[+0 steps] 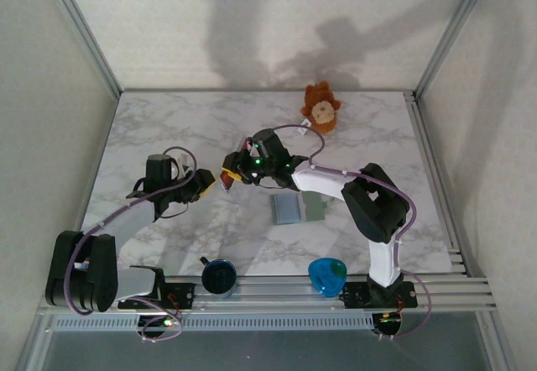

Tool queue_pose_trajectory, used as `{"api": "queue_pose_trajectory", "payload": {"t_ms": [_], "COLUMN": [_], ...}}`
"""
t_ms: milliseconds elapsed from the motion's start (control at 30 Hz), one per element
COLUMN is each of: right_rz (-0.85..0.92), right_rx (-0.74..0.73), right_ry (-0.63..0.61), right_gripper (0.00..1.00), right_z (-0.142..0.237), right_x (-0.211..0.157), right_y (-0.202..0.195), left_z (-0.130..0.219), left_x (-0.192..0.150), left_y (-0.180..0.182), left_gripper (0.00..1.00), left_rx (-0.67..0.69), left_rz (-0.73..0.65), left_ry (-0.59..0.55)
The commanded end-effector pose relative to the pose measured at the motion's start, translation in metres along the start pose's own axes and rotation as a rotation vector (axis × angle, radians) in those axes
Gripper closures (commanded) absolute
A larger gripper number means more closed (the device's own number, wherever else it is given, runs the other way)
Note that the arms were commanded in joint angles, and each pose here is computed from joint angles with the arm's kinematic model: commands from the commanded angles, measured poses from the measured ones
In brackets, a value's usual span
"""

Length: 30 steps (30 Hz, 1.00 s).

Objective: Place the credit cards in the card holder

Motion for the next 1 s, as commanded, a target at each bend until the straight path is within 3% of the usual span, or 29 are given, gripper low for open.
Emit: {"api": "queue_pose_trajectory", "payload": {"t_ms": [0,133,400,533,967], "right_rz": [0.009,0.005,0.02,0.052,0.169], "right_rx": [0.039,0.027,-0.05,-0.088,-0.226], "right_ry": [0.004,0.01,0.024,0.031,0.066], "right_gripper": [0.67,0.73,0.72,0.63,0.54], "right_z": [-0.004,-0.004,0.002,0.007,0.027], "right_x": [0.006,0.006,-0.002,-0.004,-0.015], "right_y": [0.008,0.006,-0.007,-0.008,-0.02], "left_z": [0.002,0.003,0.005,0.006,0.011], "left_x": [-0.002,-0.001,0.001,0.003,0.007], "left_y": [-0.002,-0.004,-0.004,-0.005,-0.013], "left_gripper": [0.61,0.61,0.61,0.61,0.53], "left_rx": [-0.017,-0.015,0.003,0.021,0.033], "left_rz": [-0.031,-0.042,-0.056,-0.064,-0.082], "left_ry": [0.018,0.023,0.004,-0.012,-0.034]}}
Point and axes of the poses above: each hand's point on the last joint's axis, 136 mm out from that joint toward the fingers, its own z axis back along the fingers, its own y axis along the line the jaws close on, x = y × z, the point moved 6 cm from there along z, back along the fingers, and after that the axes turned 10 degrees about z, right-handed, at the moved point
